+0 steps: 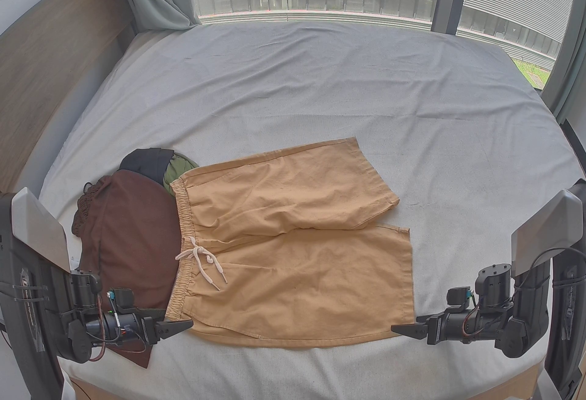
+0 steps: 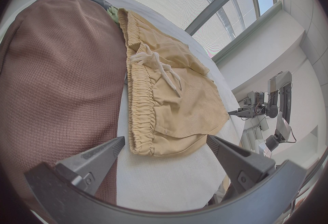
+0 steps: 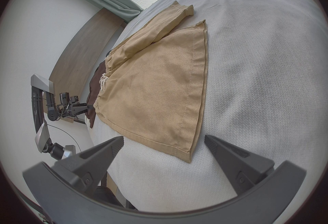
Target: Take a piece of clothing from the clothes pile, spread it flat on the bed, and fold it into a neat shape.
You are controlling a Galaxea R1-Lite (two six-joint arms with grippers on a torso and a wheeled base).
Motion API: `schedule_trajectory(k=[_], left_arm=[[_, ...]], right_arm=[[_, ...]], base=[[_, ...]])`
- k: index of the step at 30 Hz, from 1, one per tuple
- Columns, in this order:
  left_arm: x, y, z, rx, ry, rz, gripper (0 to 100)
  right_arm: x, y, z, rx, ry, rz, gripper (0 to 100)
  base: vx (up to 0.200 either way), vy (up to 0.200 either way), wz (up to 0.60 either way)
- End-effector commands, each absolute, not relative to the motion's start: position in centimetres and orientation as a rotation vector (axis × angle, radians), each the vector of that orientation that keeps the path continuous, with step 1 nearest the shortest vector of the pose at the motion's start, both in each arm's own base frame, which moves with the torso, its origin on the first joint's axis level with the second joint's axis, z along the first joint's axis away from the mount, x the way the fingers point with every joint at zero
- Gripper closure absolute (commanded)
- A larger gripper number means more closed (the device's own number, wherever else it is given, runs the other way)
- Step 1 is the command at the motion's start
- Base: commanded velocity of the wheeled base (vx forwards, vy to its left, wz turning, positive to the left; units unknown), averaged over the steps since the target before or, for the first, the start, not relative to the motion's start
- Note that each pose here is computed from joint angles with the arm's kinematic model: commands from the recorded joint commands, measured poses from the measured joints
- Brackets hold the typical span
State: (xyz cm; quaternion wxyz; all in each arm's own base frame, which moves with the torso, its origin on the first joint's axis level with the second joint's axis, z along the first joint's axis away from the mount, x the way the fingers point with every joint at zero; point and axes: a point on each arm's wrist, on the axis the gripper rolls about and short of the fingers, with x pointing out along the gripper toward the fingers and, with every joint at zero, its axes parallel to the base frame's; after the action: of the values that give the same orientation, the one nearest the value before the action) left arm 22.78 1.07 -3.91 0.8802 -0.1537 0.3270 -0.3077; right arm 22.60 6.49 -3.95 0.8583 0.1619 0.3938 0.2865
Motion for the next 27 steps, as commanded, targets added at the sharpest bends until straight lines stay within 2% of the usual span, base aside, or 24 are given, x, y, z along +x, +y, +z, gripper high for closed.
schedule_trajectory(k=[1, 9, 10, 19, 27], left_arm=[[22.84, 1.07, -4.27, -0.326, 0.691, -0.641, 0], [23.30, 1.05, -4.99, -0.325, 0.697, -0.645, 0], [23.34, 1.09, -4.95, -0.327, 0.695, -0.643, 100], [23.63, 1.20, -4.98, -0.323, 0.684, -0.641, 100], [23.58, 1.16, -5.05, -0.323, 0.688, -0.642, 100]], right_arm=[[22.61, 6.52, -4.04, 0.340, 0.830, 0.602, 0], [22.65, 6.53, -4.00, 0.340, 0.827, 0.604, 0], [22.65, 6.53, -4.00, 0.340, 0.827, 0.604, 0], [22.61, 6.60, -4.07, 0.340, 0.831, 0.610, 0], [22.20, 6.92, -4.09, 0.349, 0.851, 0.663, 0]], base=[[0.000, 0.000, 0.00], [0.000, 0.000, 0.00], [0.000, 0.000, 0.00], [0.000, 0.000, 0.00], [0.000, 0.000, 0.00]])
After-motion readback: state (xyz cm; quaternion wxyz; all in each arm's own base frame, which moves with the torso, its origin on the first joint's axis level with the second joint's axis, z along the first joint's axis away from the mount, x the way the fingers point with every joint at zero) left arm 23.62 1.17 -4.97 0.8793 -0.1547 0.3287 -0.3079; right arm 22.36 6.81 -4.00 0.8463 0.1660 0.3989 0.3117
